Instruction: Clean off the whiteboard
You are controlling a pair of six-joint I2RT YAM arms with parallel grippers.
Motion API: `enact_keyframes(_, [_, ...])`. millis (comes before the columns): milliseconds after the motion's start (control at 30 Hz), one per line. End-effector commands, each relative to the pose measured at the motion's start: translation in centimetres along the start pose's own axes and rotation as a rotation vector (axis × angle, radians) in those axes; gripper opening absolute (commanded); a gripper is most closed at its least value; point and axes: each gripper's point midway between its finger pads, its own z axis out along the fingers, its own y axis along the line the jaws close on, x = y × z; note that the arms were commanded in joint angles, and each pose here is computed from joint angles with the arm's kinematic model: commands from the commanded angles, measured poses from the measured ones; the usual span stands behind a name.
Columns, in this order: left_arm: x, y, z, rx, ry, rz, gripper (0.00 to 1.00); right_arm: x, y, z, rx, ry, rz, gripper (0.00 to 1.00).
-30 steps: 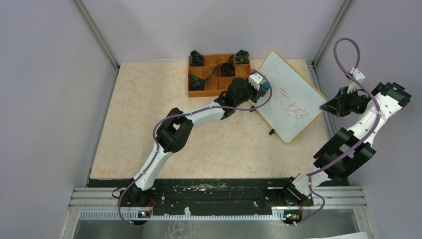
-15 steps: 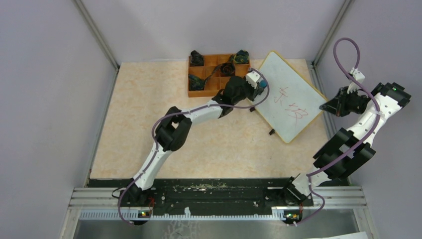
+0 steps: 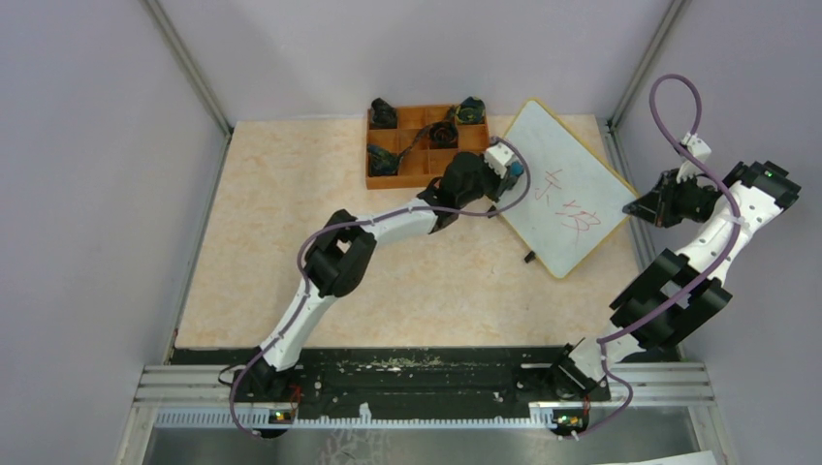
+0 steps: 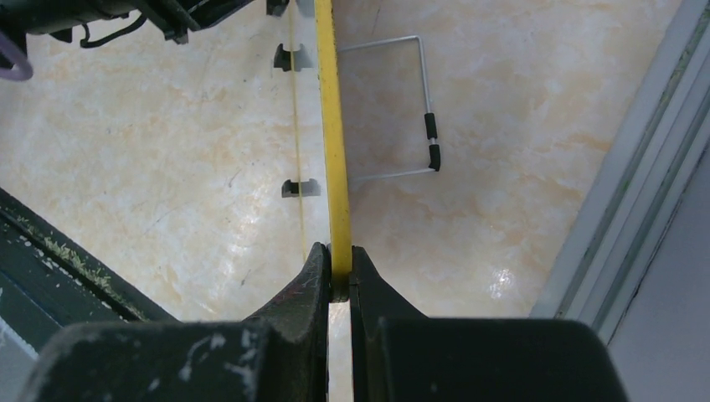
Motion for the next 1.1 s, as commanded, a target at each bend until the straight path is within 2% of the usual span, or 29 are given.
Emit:
enact_keyframes(0, [-3.5, -7.0, -0.2, 0.138, -0.067, 0.016, 0.02, 2.6, 0.6, 0.3, -0.008, 0.129, -0.055, 0.00])
enact_keyframes(100, [-4.3, -9.0, -0.2, 0.170, -0.085, 0.026, 0.02, 2.6, 0.7, 0.3, -0.006, 0.130, -0.057, 0.00])
enact_keyframes(167, [-4.4, -8.8, 0.1, 0.159, -0.084, 0.030, 0.02, 2.5, 0.7, 0.2, -0.004, 0.129, -0.058, 0.00])
enact_keyframes(267, [-3.2, -6.4, 0.8, 0.116, -0.052, 0.017, 0.02, 2.5, 0.8, 0.2, -0.003, 0.130, -0.061, 0.00])
enact_keyframes(467, [0.6, 1.2, 0.5, 0.005, 0.013, -0.089, 0.02, 2.5, 0.8, 0.2, -0.004, 0.131, -0.064, 0.00])
enact_keyframes(633, [2.2, 4.3, 0.1, -0.046, 0.035, -0.119, 0.02, 2.5, 0.8, 0.3, -0.006, 0.128, -0.063, 0.00])
enact_keyframes(800, [2.4, 3.3, 0.2, -0.016, 0.041, -0.133, 0.02, 2.4, 0.9, 0.5, -0.014, 0.128, -0.060, 0.00])
enact_keyframes(1067, [1.9, -2.7, 0.1, 0.062, 0.030, -0.081, 0.01, 2.3, 1.0, 0.5, -0.011, 0.131, -0.066, 0.00])
